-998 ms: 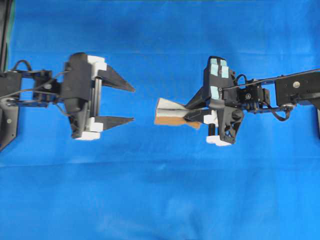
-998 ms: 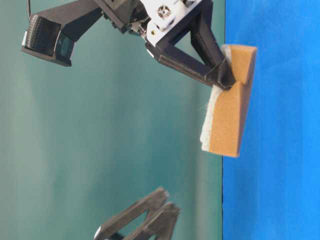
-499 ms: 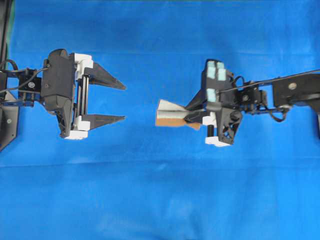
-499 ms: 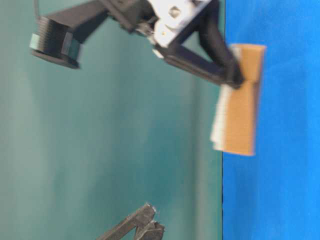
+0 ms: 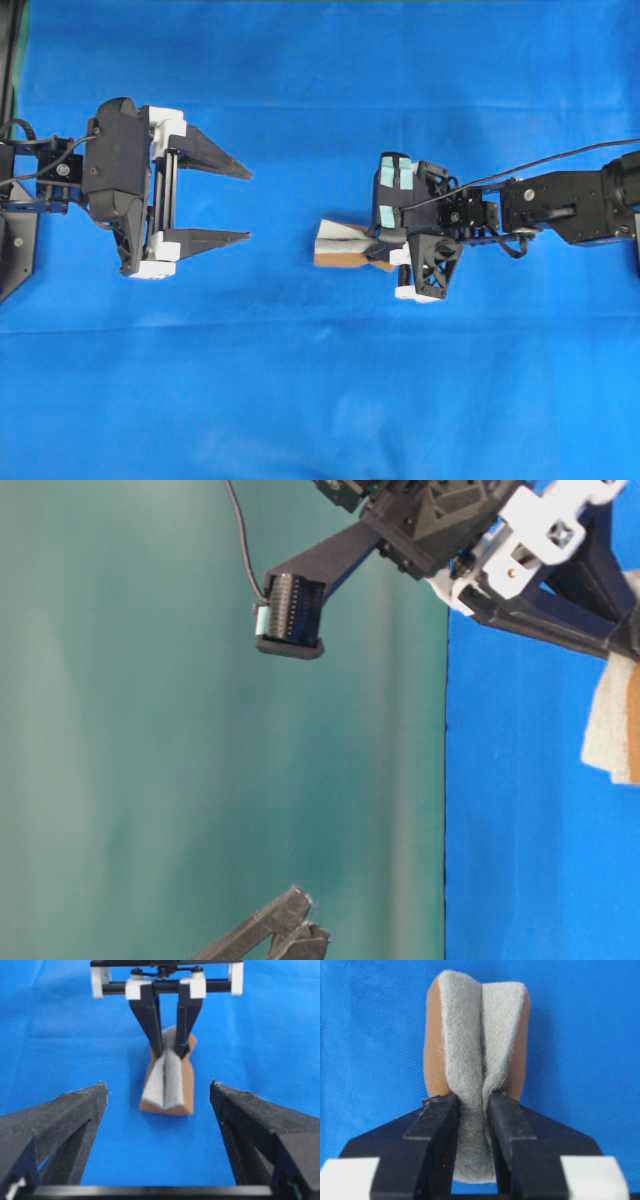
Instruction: Hand over the sponge with the left arm and wipe it with the right arm.
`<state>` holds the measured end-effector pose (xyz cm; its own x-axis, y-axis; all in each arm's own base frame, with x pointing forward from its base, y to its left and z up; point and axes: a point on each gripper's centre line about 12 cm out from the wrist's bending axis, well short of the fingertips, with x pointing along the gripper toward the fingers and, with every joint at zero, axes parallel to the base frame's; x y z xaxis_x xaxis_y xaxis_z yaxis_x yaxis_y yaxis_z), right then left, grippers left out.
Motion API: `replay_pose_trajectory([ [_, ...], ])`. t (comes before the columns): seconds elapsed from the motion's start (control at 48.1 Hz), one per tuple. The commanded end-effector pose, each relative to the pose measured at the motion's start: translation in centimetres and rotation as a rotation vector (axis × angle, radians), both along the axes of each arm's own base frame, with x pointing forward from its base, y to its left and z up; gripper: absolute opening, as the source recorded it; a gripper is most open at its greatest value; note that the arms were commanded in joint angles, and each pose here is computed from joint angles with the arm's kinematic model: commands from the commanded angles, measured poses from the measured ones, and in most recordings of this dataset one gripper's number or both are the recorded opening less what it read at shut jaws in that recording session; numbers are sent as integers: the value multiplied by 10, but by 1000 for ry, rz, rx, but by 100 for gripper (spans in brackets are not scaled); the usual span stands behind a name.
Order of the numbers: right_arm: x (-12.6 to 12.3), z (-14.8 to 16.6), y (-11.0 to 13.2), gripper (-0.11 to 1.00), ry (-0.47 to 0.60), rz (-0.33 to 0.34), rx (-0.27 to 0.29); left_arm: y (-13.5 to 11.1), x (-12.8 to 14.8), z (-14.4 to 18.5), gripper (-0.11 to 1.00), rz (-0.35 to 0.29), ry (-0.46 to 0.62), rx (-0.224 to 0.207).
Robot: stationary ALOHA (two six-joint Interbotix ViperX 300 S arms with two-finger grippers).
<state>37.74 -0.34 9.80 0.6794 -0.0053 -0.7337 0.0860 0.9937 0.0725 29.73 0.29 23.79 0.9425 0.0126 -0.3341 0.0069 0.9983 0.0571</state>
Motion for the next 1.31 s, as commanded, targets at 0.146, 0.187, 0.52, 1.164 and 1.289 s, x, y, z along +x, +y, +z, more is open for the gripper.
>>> replay_pose_trajectory([
  [0.146, 5, 5, -9, 27, -18, -11, -12, 0, -1, 2, 81, -1, -11, -1],
  [0.187, 3, 5, -16, 27, -15, -18, -21, 0, -1, 2, 81, 0, -12, -2],
  [0.52, -4, 11, -87, 25, -13, -84, -132, 0, -1, 1, 81, 0, -9, -3],
  [1.164, -7, 11, -100, 25, -6, -98, -149, 0, -1, 0, 81, -1, -3, -1],
  [1.289, -1, 8, -56, 25, 3, -30, -105, 0, -1, 0, 81, 0, -3, -3],
])
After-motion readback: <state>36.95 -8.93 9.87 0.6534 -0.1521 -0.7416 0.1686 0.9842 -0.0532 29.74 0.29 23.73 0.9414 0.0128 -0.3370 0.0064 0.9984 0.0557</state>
